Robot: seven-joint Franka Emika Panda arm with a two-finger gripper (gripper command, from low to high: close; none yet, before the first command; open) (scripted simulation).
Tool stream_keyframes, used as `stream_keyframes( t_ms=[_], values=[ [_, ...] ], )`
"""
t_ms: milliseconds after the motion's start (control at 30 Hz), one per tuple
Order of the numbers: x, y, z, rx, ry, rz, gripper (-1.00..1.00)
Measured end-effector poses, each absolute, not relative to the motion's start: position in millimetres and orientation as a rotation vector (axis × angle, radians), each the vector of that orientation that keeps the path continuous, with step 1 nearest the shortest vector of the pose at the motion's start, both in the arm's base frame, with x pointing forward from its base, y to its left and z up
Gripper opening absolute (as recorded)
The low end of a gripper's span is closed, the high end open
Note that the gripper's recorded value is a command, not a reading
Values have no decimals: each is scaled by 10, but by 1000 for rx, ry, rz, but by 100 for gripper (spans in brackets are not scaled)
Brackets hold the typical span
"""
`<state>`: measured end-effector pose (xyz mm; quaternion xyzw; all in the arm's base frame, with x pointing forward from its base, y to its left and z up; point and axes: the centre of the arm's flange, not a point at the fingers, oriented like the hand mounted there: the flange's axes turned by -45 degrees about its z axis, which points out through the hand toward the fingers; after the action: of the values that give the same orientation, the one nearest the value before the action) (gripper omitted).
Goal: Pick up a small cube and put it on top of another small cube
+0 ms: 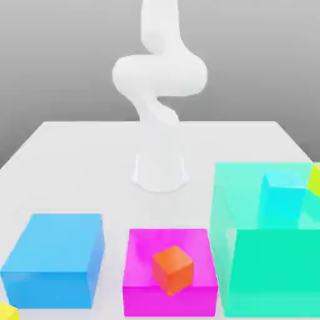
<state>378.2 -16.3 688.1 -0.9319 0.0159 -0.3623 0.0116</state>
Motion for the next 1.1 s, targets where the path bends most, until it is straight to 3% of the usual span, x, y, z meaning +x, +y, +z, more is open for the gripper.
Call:
stream_keyframes(
  t_ms=[267,533,833,1100],
  values=[
    [4672,-746,5961,-2955,162,-845,0],
    [5247,-1380,4823,-2995,295,-581,0],
    [5458,-2127,3381,-3040,453,-290,0],
    [5249,-2754,2077,-3081,580,-30,0]
  ],
)
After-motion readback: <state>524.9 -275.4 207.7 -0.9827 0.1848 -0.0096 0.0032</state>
